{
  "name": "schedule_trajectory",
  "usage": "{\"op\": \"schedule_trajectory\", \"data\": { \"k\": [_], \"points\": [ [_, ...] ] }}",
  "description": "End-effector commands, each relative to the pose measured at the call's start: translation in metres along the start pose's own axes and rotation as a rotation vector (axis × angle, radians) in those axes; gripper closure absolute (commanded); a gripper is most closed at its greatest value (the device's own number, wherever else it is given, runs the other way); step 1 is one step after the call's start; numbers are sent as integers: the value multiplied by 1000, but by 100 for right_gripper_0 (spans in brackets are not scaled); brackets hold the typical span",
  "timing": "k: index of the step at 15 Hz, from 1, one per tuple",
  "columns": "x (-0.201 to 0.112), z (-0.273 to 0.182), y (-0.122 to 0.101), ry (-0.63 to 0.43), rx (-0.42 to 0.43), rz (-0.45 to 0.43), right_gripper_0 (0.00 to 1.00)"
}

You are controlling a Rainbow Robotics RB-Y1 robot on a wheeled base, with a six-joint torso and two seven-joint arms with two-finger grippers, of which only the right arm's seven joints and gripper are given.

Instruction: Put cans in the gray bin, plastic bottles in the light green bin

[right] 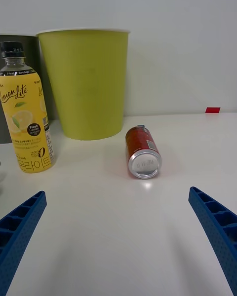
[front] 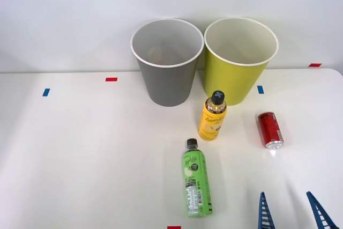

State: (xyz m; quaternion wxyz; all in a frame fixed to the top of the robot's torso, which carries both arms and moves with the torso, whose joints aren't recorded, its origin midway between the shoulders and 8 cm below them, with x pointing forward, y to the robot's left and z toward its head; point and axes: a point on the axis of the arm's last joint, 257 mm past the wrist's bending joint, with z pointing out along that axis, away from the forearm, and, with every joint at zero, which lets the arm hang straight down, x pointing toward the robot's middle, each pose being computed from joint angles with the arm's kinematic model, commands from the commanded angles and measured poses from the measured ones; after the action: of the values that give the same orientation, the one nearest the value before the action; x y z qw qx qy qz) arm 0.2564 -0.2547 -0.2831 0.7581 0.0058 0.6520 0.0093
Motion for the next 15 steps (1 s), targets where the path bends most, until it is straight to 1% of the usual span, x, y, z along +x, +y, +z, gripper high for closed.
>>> {"op": "schedule_trajectory", "data": {
  "k": [1,15],
  "points": [
    [2,-4,-1,8,0,-5,0],
    [2,-4,-1,8,0,-5,0]
  ]
}}
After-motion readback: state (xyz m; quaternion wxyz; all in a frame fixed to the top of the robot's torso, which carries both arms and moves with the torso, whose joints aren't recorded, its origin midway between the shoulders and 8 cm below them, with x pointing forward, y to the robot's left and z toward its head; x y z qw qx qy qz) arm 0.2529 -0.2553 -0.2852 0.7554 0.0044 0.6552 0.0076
